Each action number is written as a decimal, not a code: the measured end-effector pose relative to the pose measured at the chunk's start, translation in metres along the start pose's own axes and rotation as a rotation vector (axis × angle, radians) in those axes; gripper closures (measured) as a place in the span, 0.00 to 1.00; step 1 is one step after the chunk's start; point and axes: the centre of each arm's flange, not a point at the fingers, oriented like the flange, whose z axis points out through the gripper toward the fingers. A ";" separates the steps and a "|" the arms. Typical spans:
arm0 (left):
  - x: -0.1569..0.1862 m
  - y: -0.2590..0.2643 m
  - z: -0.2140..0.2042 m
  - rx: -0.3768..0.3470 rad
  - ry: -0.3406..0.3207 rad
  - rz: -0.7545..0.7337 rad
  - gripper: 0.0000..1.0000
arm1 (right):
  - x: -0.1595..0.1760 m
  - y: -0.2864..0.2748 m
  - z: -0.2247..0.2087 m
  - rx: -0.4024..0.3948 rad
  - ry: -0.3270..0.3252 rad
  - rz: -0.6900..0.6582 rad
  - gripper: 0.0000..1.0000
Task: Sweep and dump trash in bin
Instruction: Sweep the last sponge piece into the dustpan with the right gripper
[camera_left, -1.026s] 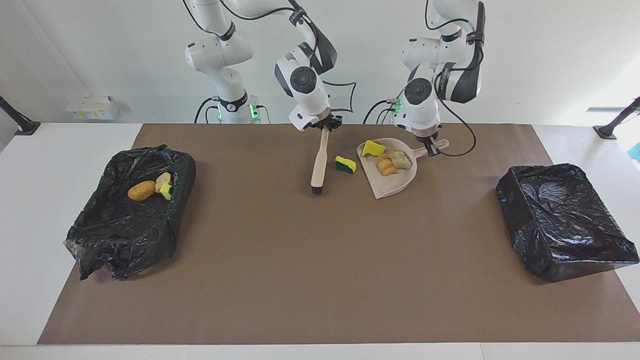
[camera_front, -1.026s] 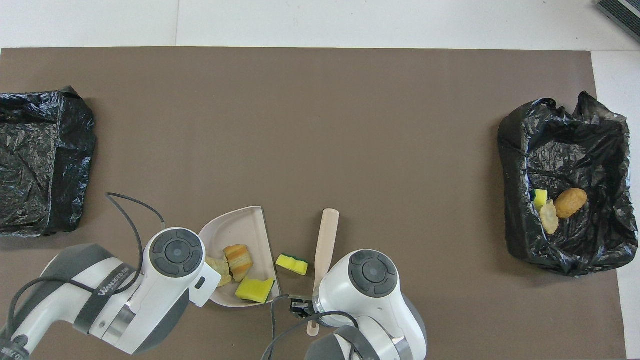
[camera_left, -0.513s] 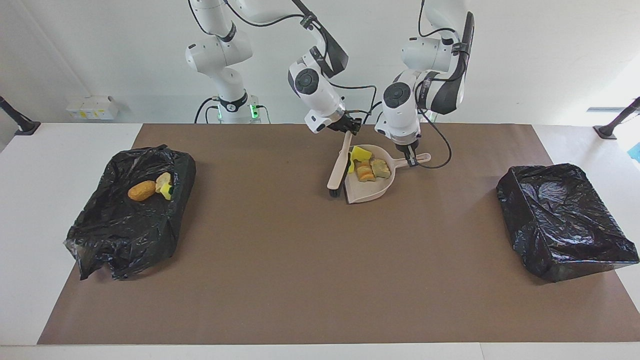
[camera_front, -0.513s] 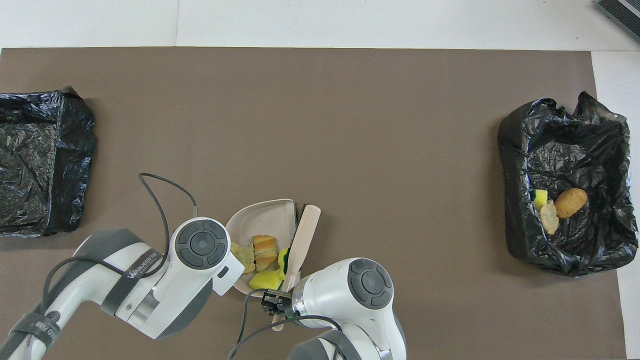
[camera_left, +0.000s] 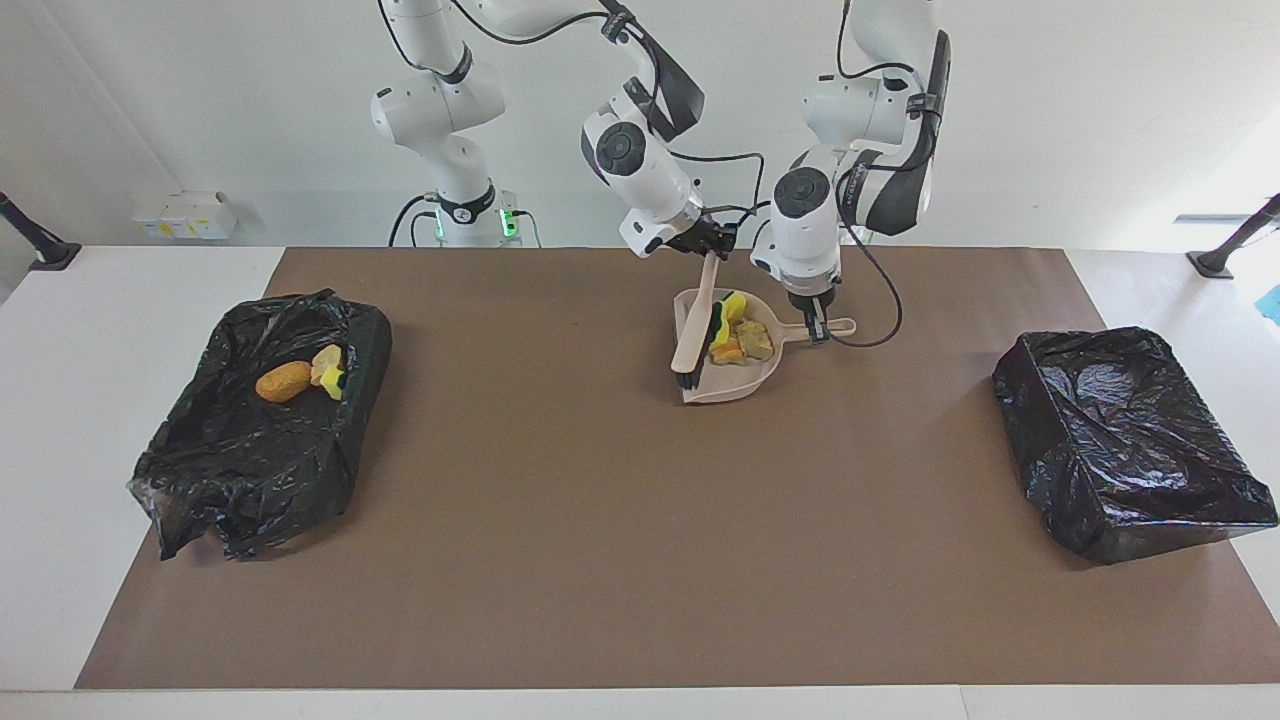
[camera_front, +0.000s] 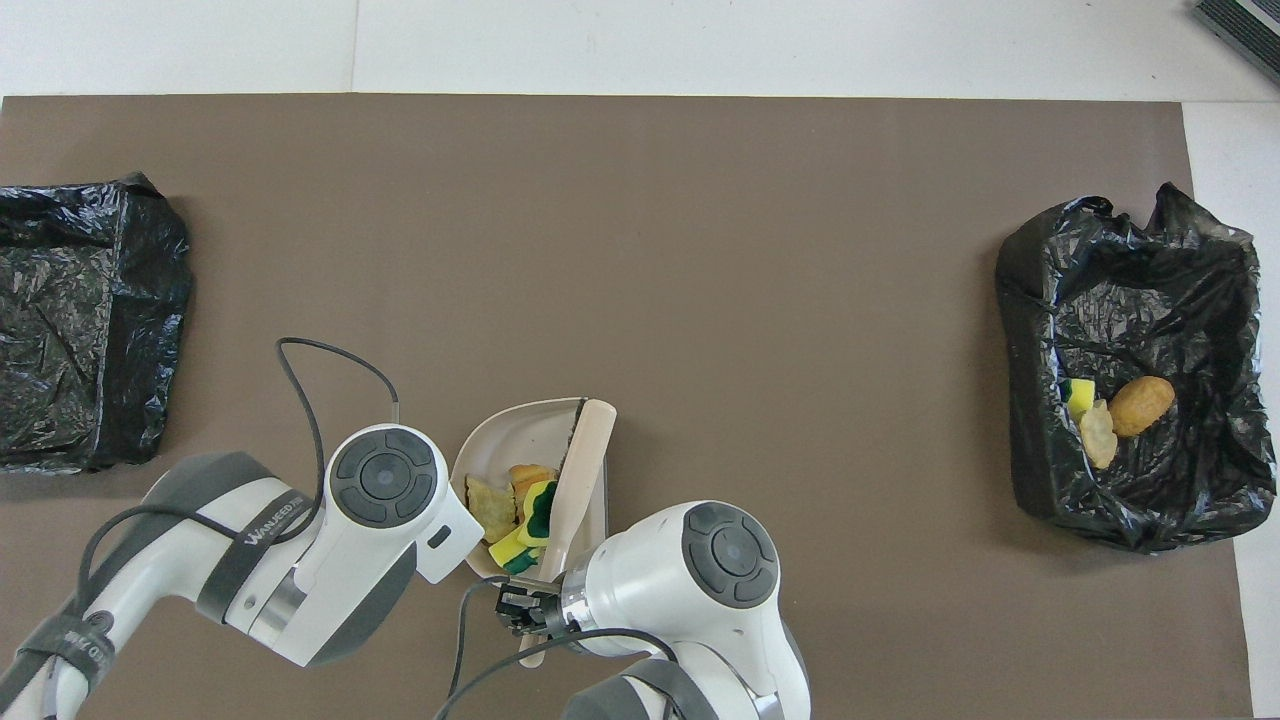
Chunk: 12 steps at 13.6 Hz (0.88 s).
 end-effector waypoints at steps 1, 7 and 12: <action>-0.002 -0.001 0.001 -0.003 0.006 0.009 0.69 | -0.002 0.000 -0.004 -0.025 -0.012 -0.015 0.73; -0.018 -0.010 0.008 -0.057 0.083 0.055 0.69 | -0.011 0.008 -0.048 -0.161 -0.069 -0.068 0.73; -0.022 -0.012 0.010 -0.072 0.109 0.052 0.69 | -0.016 0.011 -0.057 -0.237 -0.063 -0.101 0.73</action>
